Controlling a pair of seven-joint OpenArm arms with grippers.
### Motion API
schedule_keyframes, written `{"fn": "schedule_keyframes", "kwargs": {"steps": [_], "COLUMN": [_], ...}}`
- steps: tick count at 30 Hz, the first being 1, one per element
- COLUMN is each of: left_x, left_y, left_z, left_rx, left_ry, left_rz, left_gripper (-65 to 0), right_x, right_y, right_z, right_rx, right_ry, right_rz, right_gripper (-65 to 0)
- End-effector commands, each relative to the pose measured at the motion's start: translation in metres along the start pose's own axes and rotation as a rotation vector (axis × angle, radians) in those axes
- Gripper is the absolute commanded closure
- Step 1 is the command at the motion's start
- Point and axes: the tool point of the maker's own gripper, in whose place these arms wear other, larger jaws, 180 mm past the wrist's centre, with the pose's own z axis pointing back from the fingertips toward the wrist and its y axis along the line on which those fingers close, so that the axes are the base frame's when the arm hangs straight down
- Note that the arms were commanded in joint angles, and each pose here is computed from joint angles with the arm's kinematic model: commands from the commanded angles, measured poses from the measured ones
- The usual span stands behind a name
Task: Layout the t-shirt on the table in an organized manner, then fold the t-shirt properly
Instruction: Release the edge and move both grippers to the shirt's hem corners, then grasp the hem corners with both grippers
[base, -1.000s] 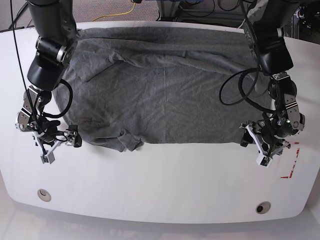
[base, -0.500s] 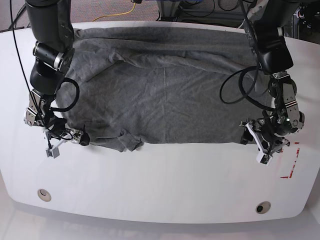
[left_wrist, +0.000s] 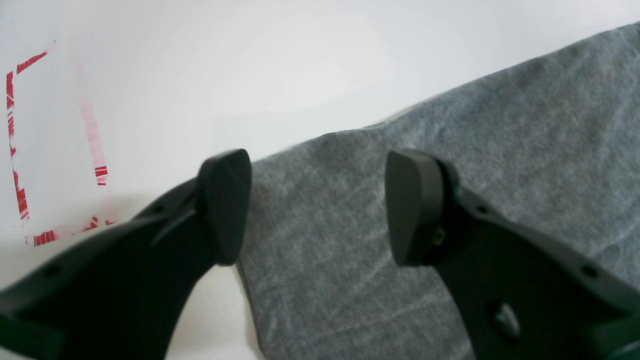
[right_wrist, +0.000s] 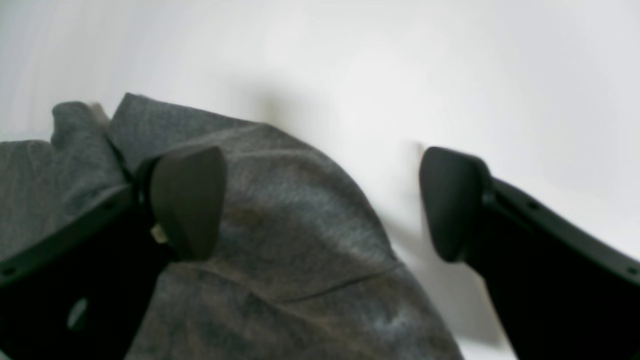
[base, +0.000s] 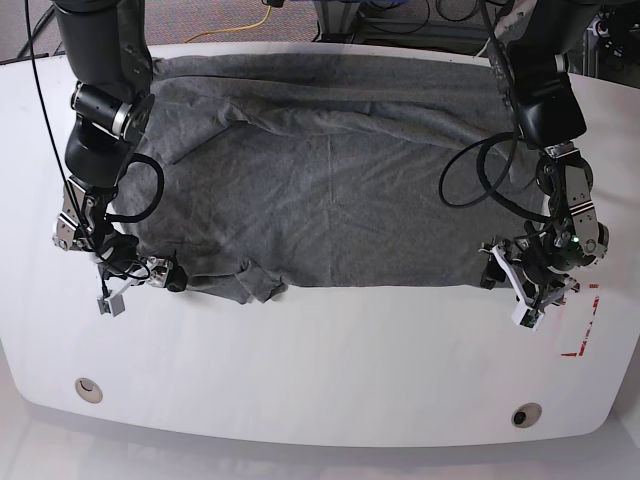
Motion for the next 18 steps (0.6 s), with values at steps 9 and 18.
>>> {"fn": "schedule_keyframes", "kwargs": {"steps": [9,18], "left_x": [0.004,0.000], "left_y": [0.000,0.000], "left_z": [-0.005,-0.006], "left_rx": [-0.016,-0.021], "left_ry": [-0.037,-0.027], "left_rz": [0.022,0.028], "left_gripper": [-39.2,-39.2], "right_x": [-0.015,-0.026], "right_y": [0.001,0.017], "right_z": [0.001,0.003], "right_rx": [-0.010,-0.021], "right_ry": [0.137,0.173], "right_rz": [0.055,0.202], "right_gripper": [-50.9,-50.7]}}
